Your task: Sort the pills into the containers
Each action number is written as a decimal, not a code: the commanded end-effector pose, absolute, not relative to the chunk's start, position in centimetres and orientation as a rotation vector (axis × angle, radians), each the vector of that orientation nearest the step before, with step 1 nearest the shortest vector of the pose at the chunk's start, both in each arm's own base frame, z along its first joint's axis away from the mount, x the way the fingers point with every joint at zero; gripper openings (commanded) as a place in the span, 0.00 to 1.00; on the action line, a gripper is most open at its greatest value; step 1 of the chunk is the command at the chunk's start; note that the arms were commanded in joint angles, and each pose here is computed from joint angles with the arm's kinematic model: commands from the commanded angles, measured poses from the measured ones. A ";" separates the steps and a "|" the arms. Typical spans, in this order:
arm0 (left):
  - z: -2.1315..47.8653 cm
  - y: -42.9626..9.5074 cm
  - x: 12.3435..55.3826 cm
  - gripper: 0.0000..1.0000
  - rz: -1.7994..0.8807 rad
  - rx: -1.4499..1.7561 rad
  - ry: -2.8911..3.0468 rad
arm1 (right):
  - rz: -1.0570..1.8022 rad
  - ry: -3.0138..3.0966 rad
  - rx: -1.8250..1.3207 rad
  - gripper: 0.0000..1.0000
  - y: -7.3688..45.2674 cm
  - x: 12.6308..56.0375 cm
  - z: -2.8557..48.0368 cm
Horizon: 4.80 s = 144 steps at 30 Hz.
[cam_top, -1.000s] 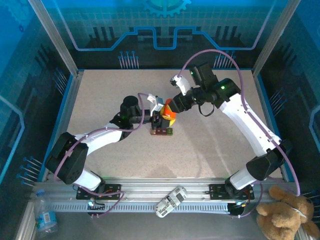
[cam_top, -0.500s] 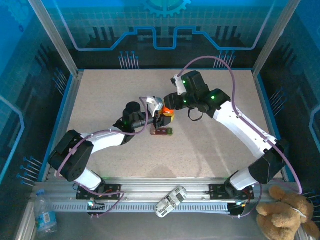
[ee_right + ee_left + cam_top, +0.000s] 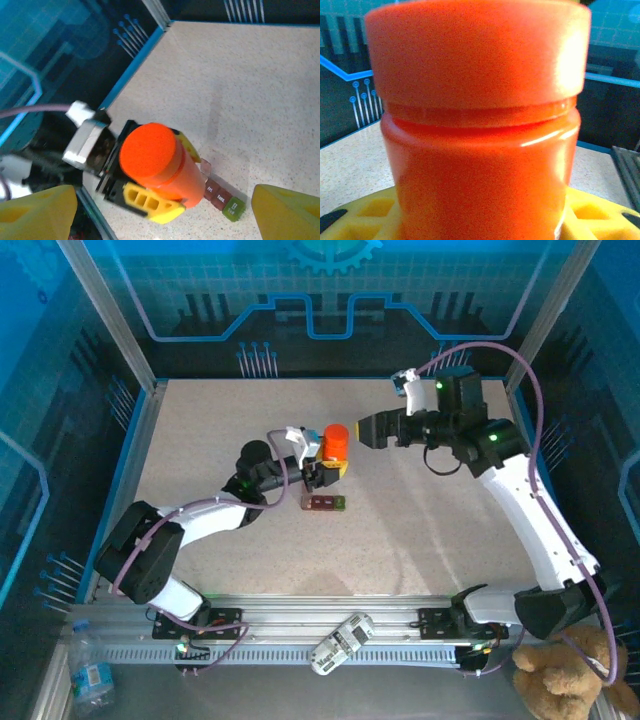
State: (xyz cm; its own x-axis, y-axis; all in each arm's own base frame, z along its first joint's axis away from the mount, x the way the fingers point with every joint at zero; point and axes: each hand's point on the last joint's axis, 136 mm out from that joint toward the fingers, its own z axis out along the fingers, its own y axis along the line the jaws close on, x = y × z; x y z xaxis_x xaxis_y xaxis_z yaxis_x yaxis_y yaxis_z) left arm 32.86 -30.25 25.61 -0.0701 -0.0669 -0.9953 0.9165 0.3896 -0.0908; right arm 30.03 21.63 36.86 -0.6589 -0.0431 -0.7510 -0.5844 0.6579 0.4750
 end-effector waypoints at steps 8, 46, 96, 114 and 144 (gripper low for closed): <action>29.9 -30.6 28.6 0.00 -1.223 1.075 1.278 | 0.771 2.257 -1.001 0.92 24.1 27.9 34.7; 29.6 -30.8 28.6 0.00 -1.264 1.086 1.302 | 0.778 2.273 -1.110 0.71 27.2 28.4 33.2; 29.1 -30.8 32.7 0.00 -0.824 0.753 1.240 | 0.832 2.333 -0.400 0.72 26.4 31.0 29.5; 30.0 -30.8 28.3 0.00 -1.240 1.064 1.258 | 0.811 2.181 -0.998 0.93 24.1 27.0 34.6; 29.7 -31.0 28.2 0.00 -1.264 1.086 1.278 | 0.749 2.236 -1.107 0.54 27.1 27.9 33.0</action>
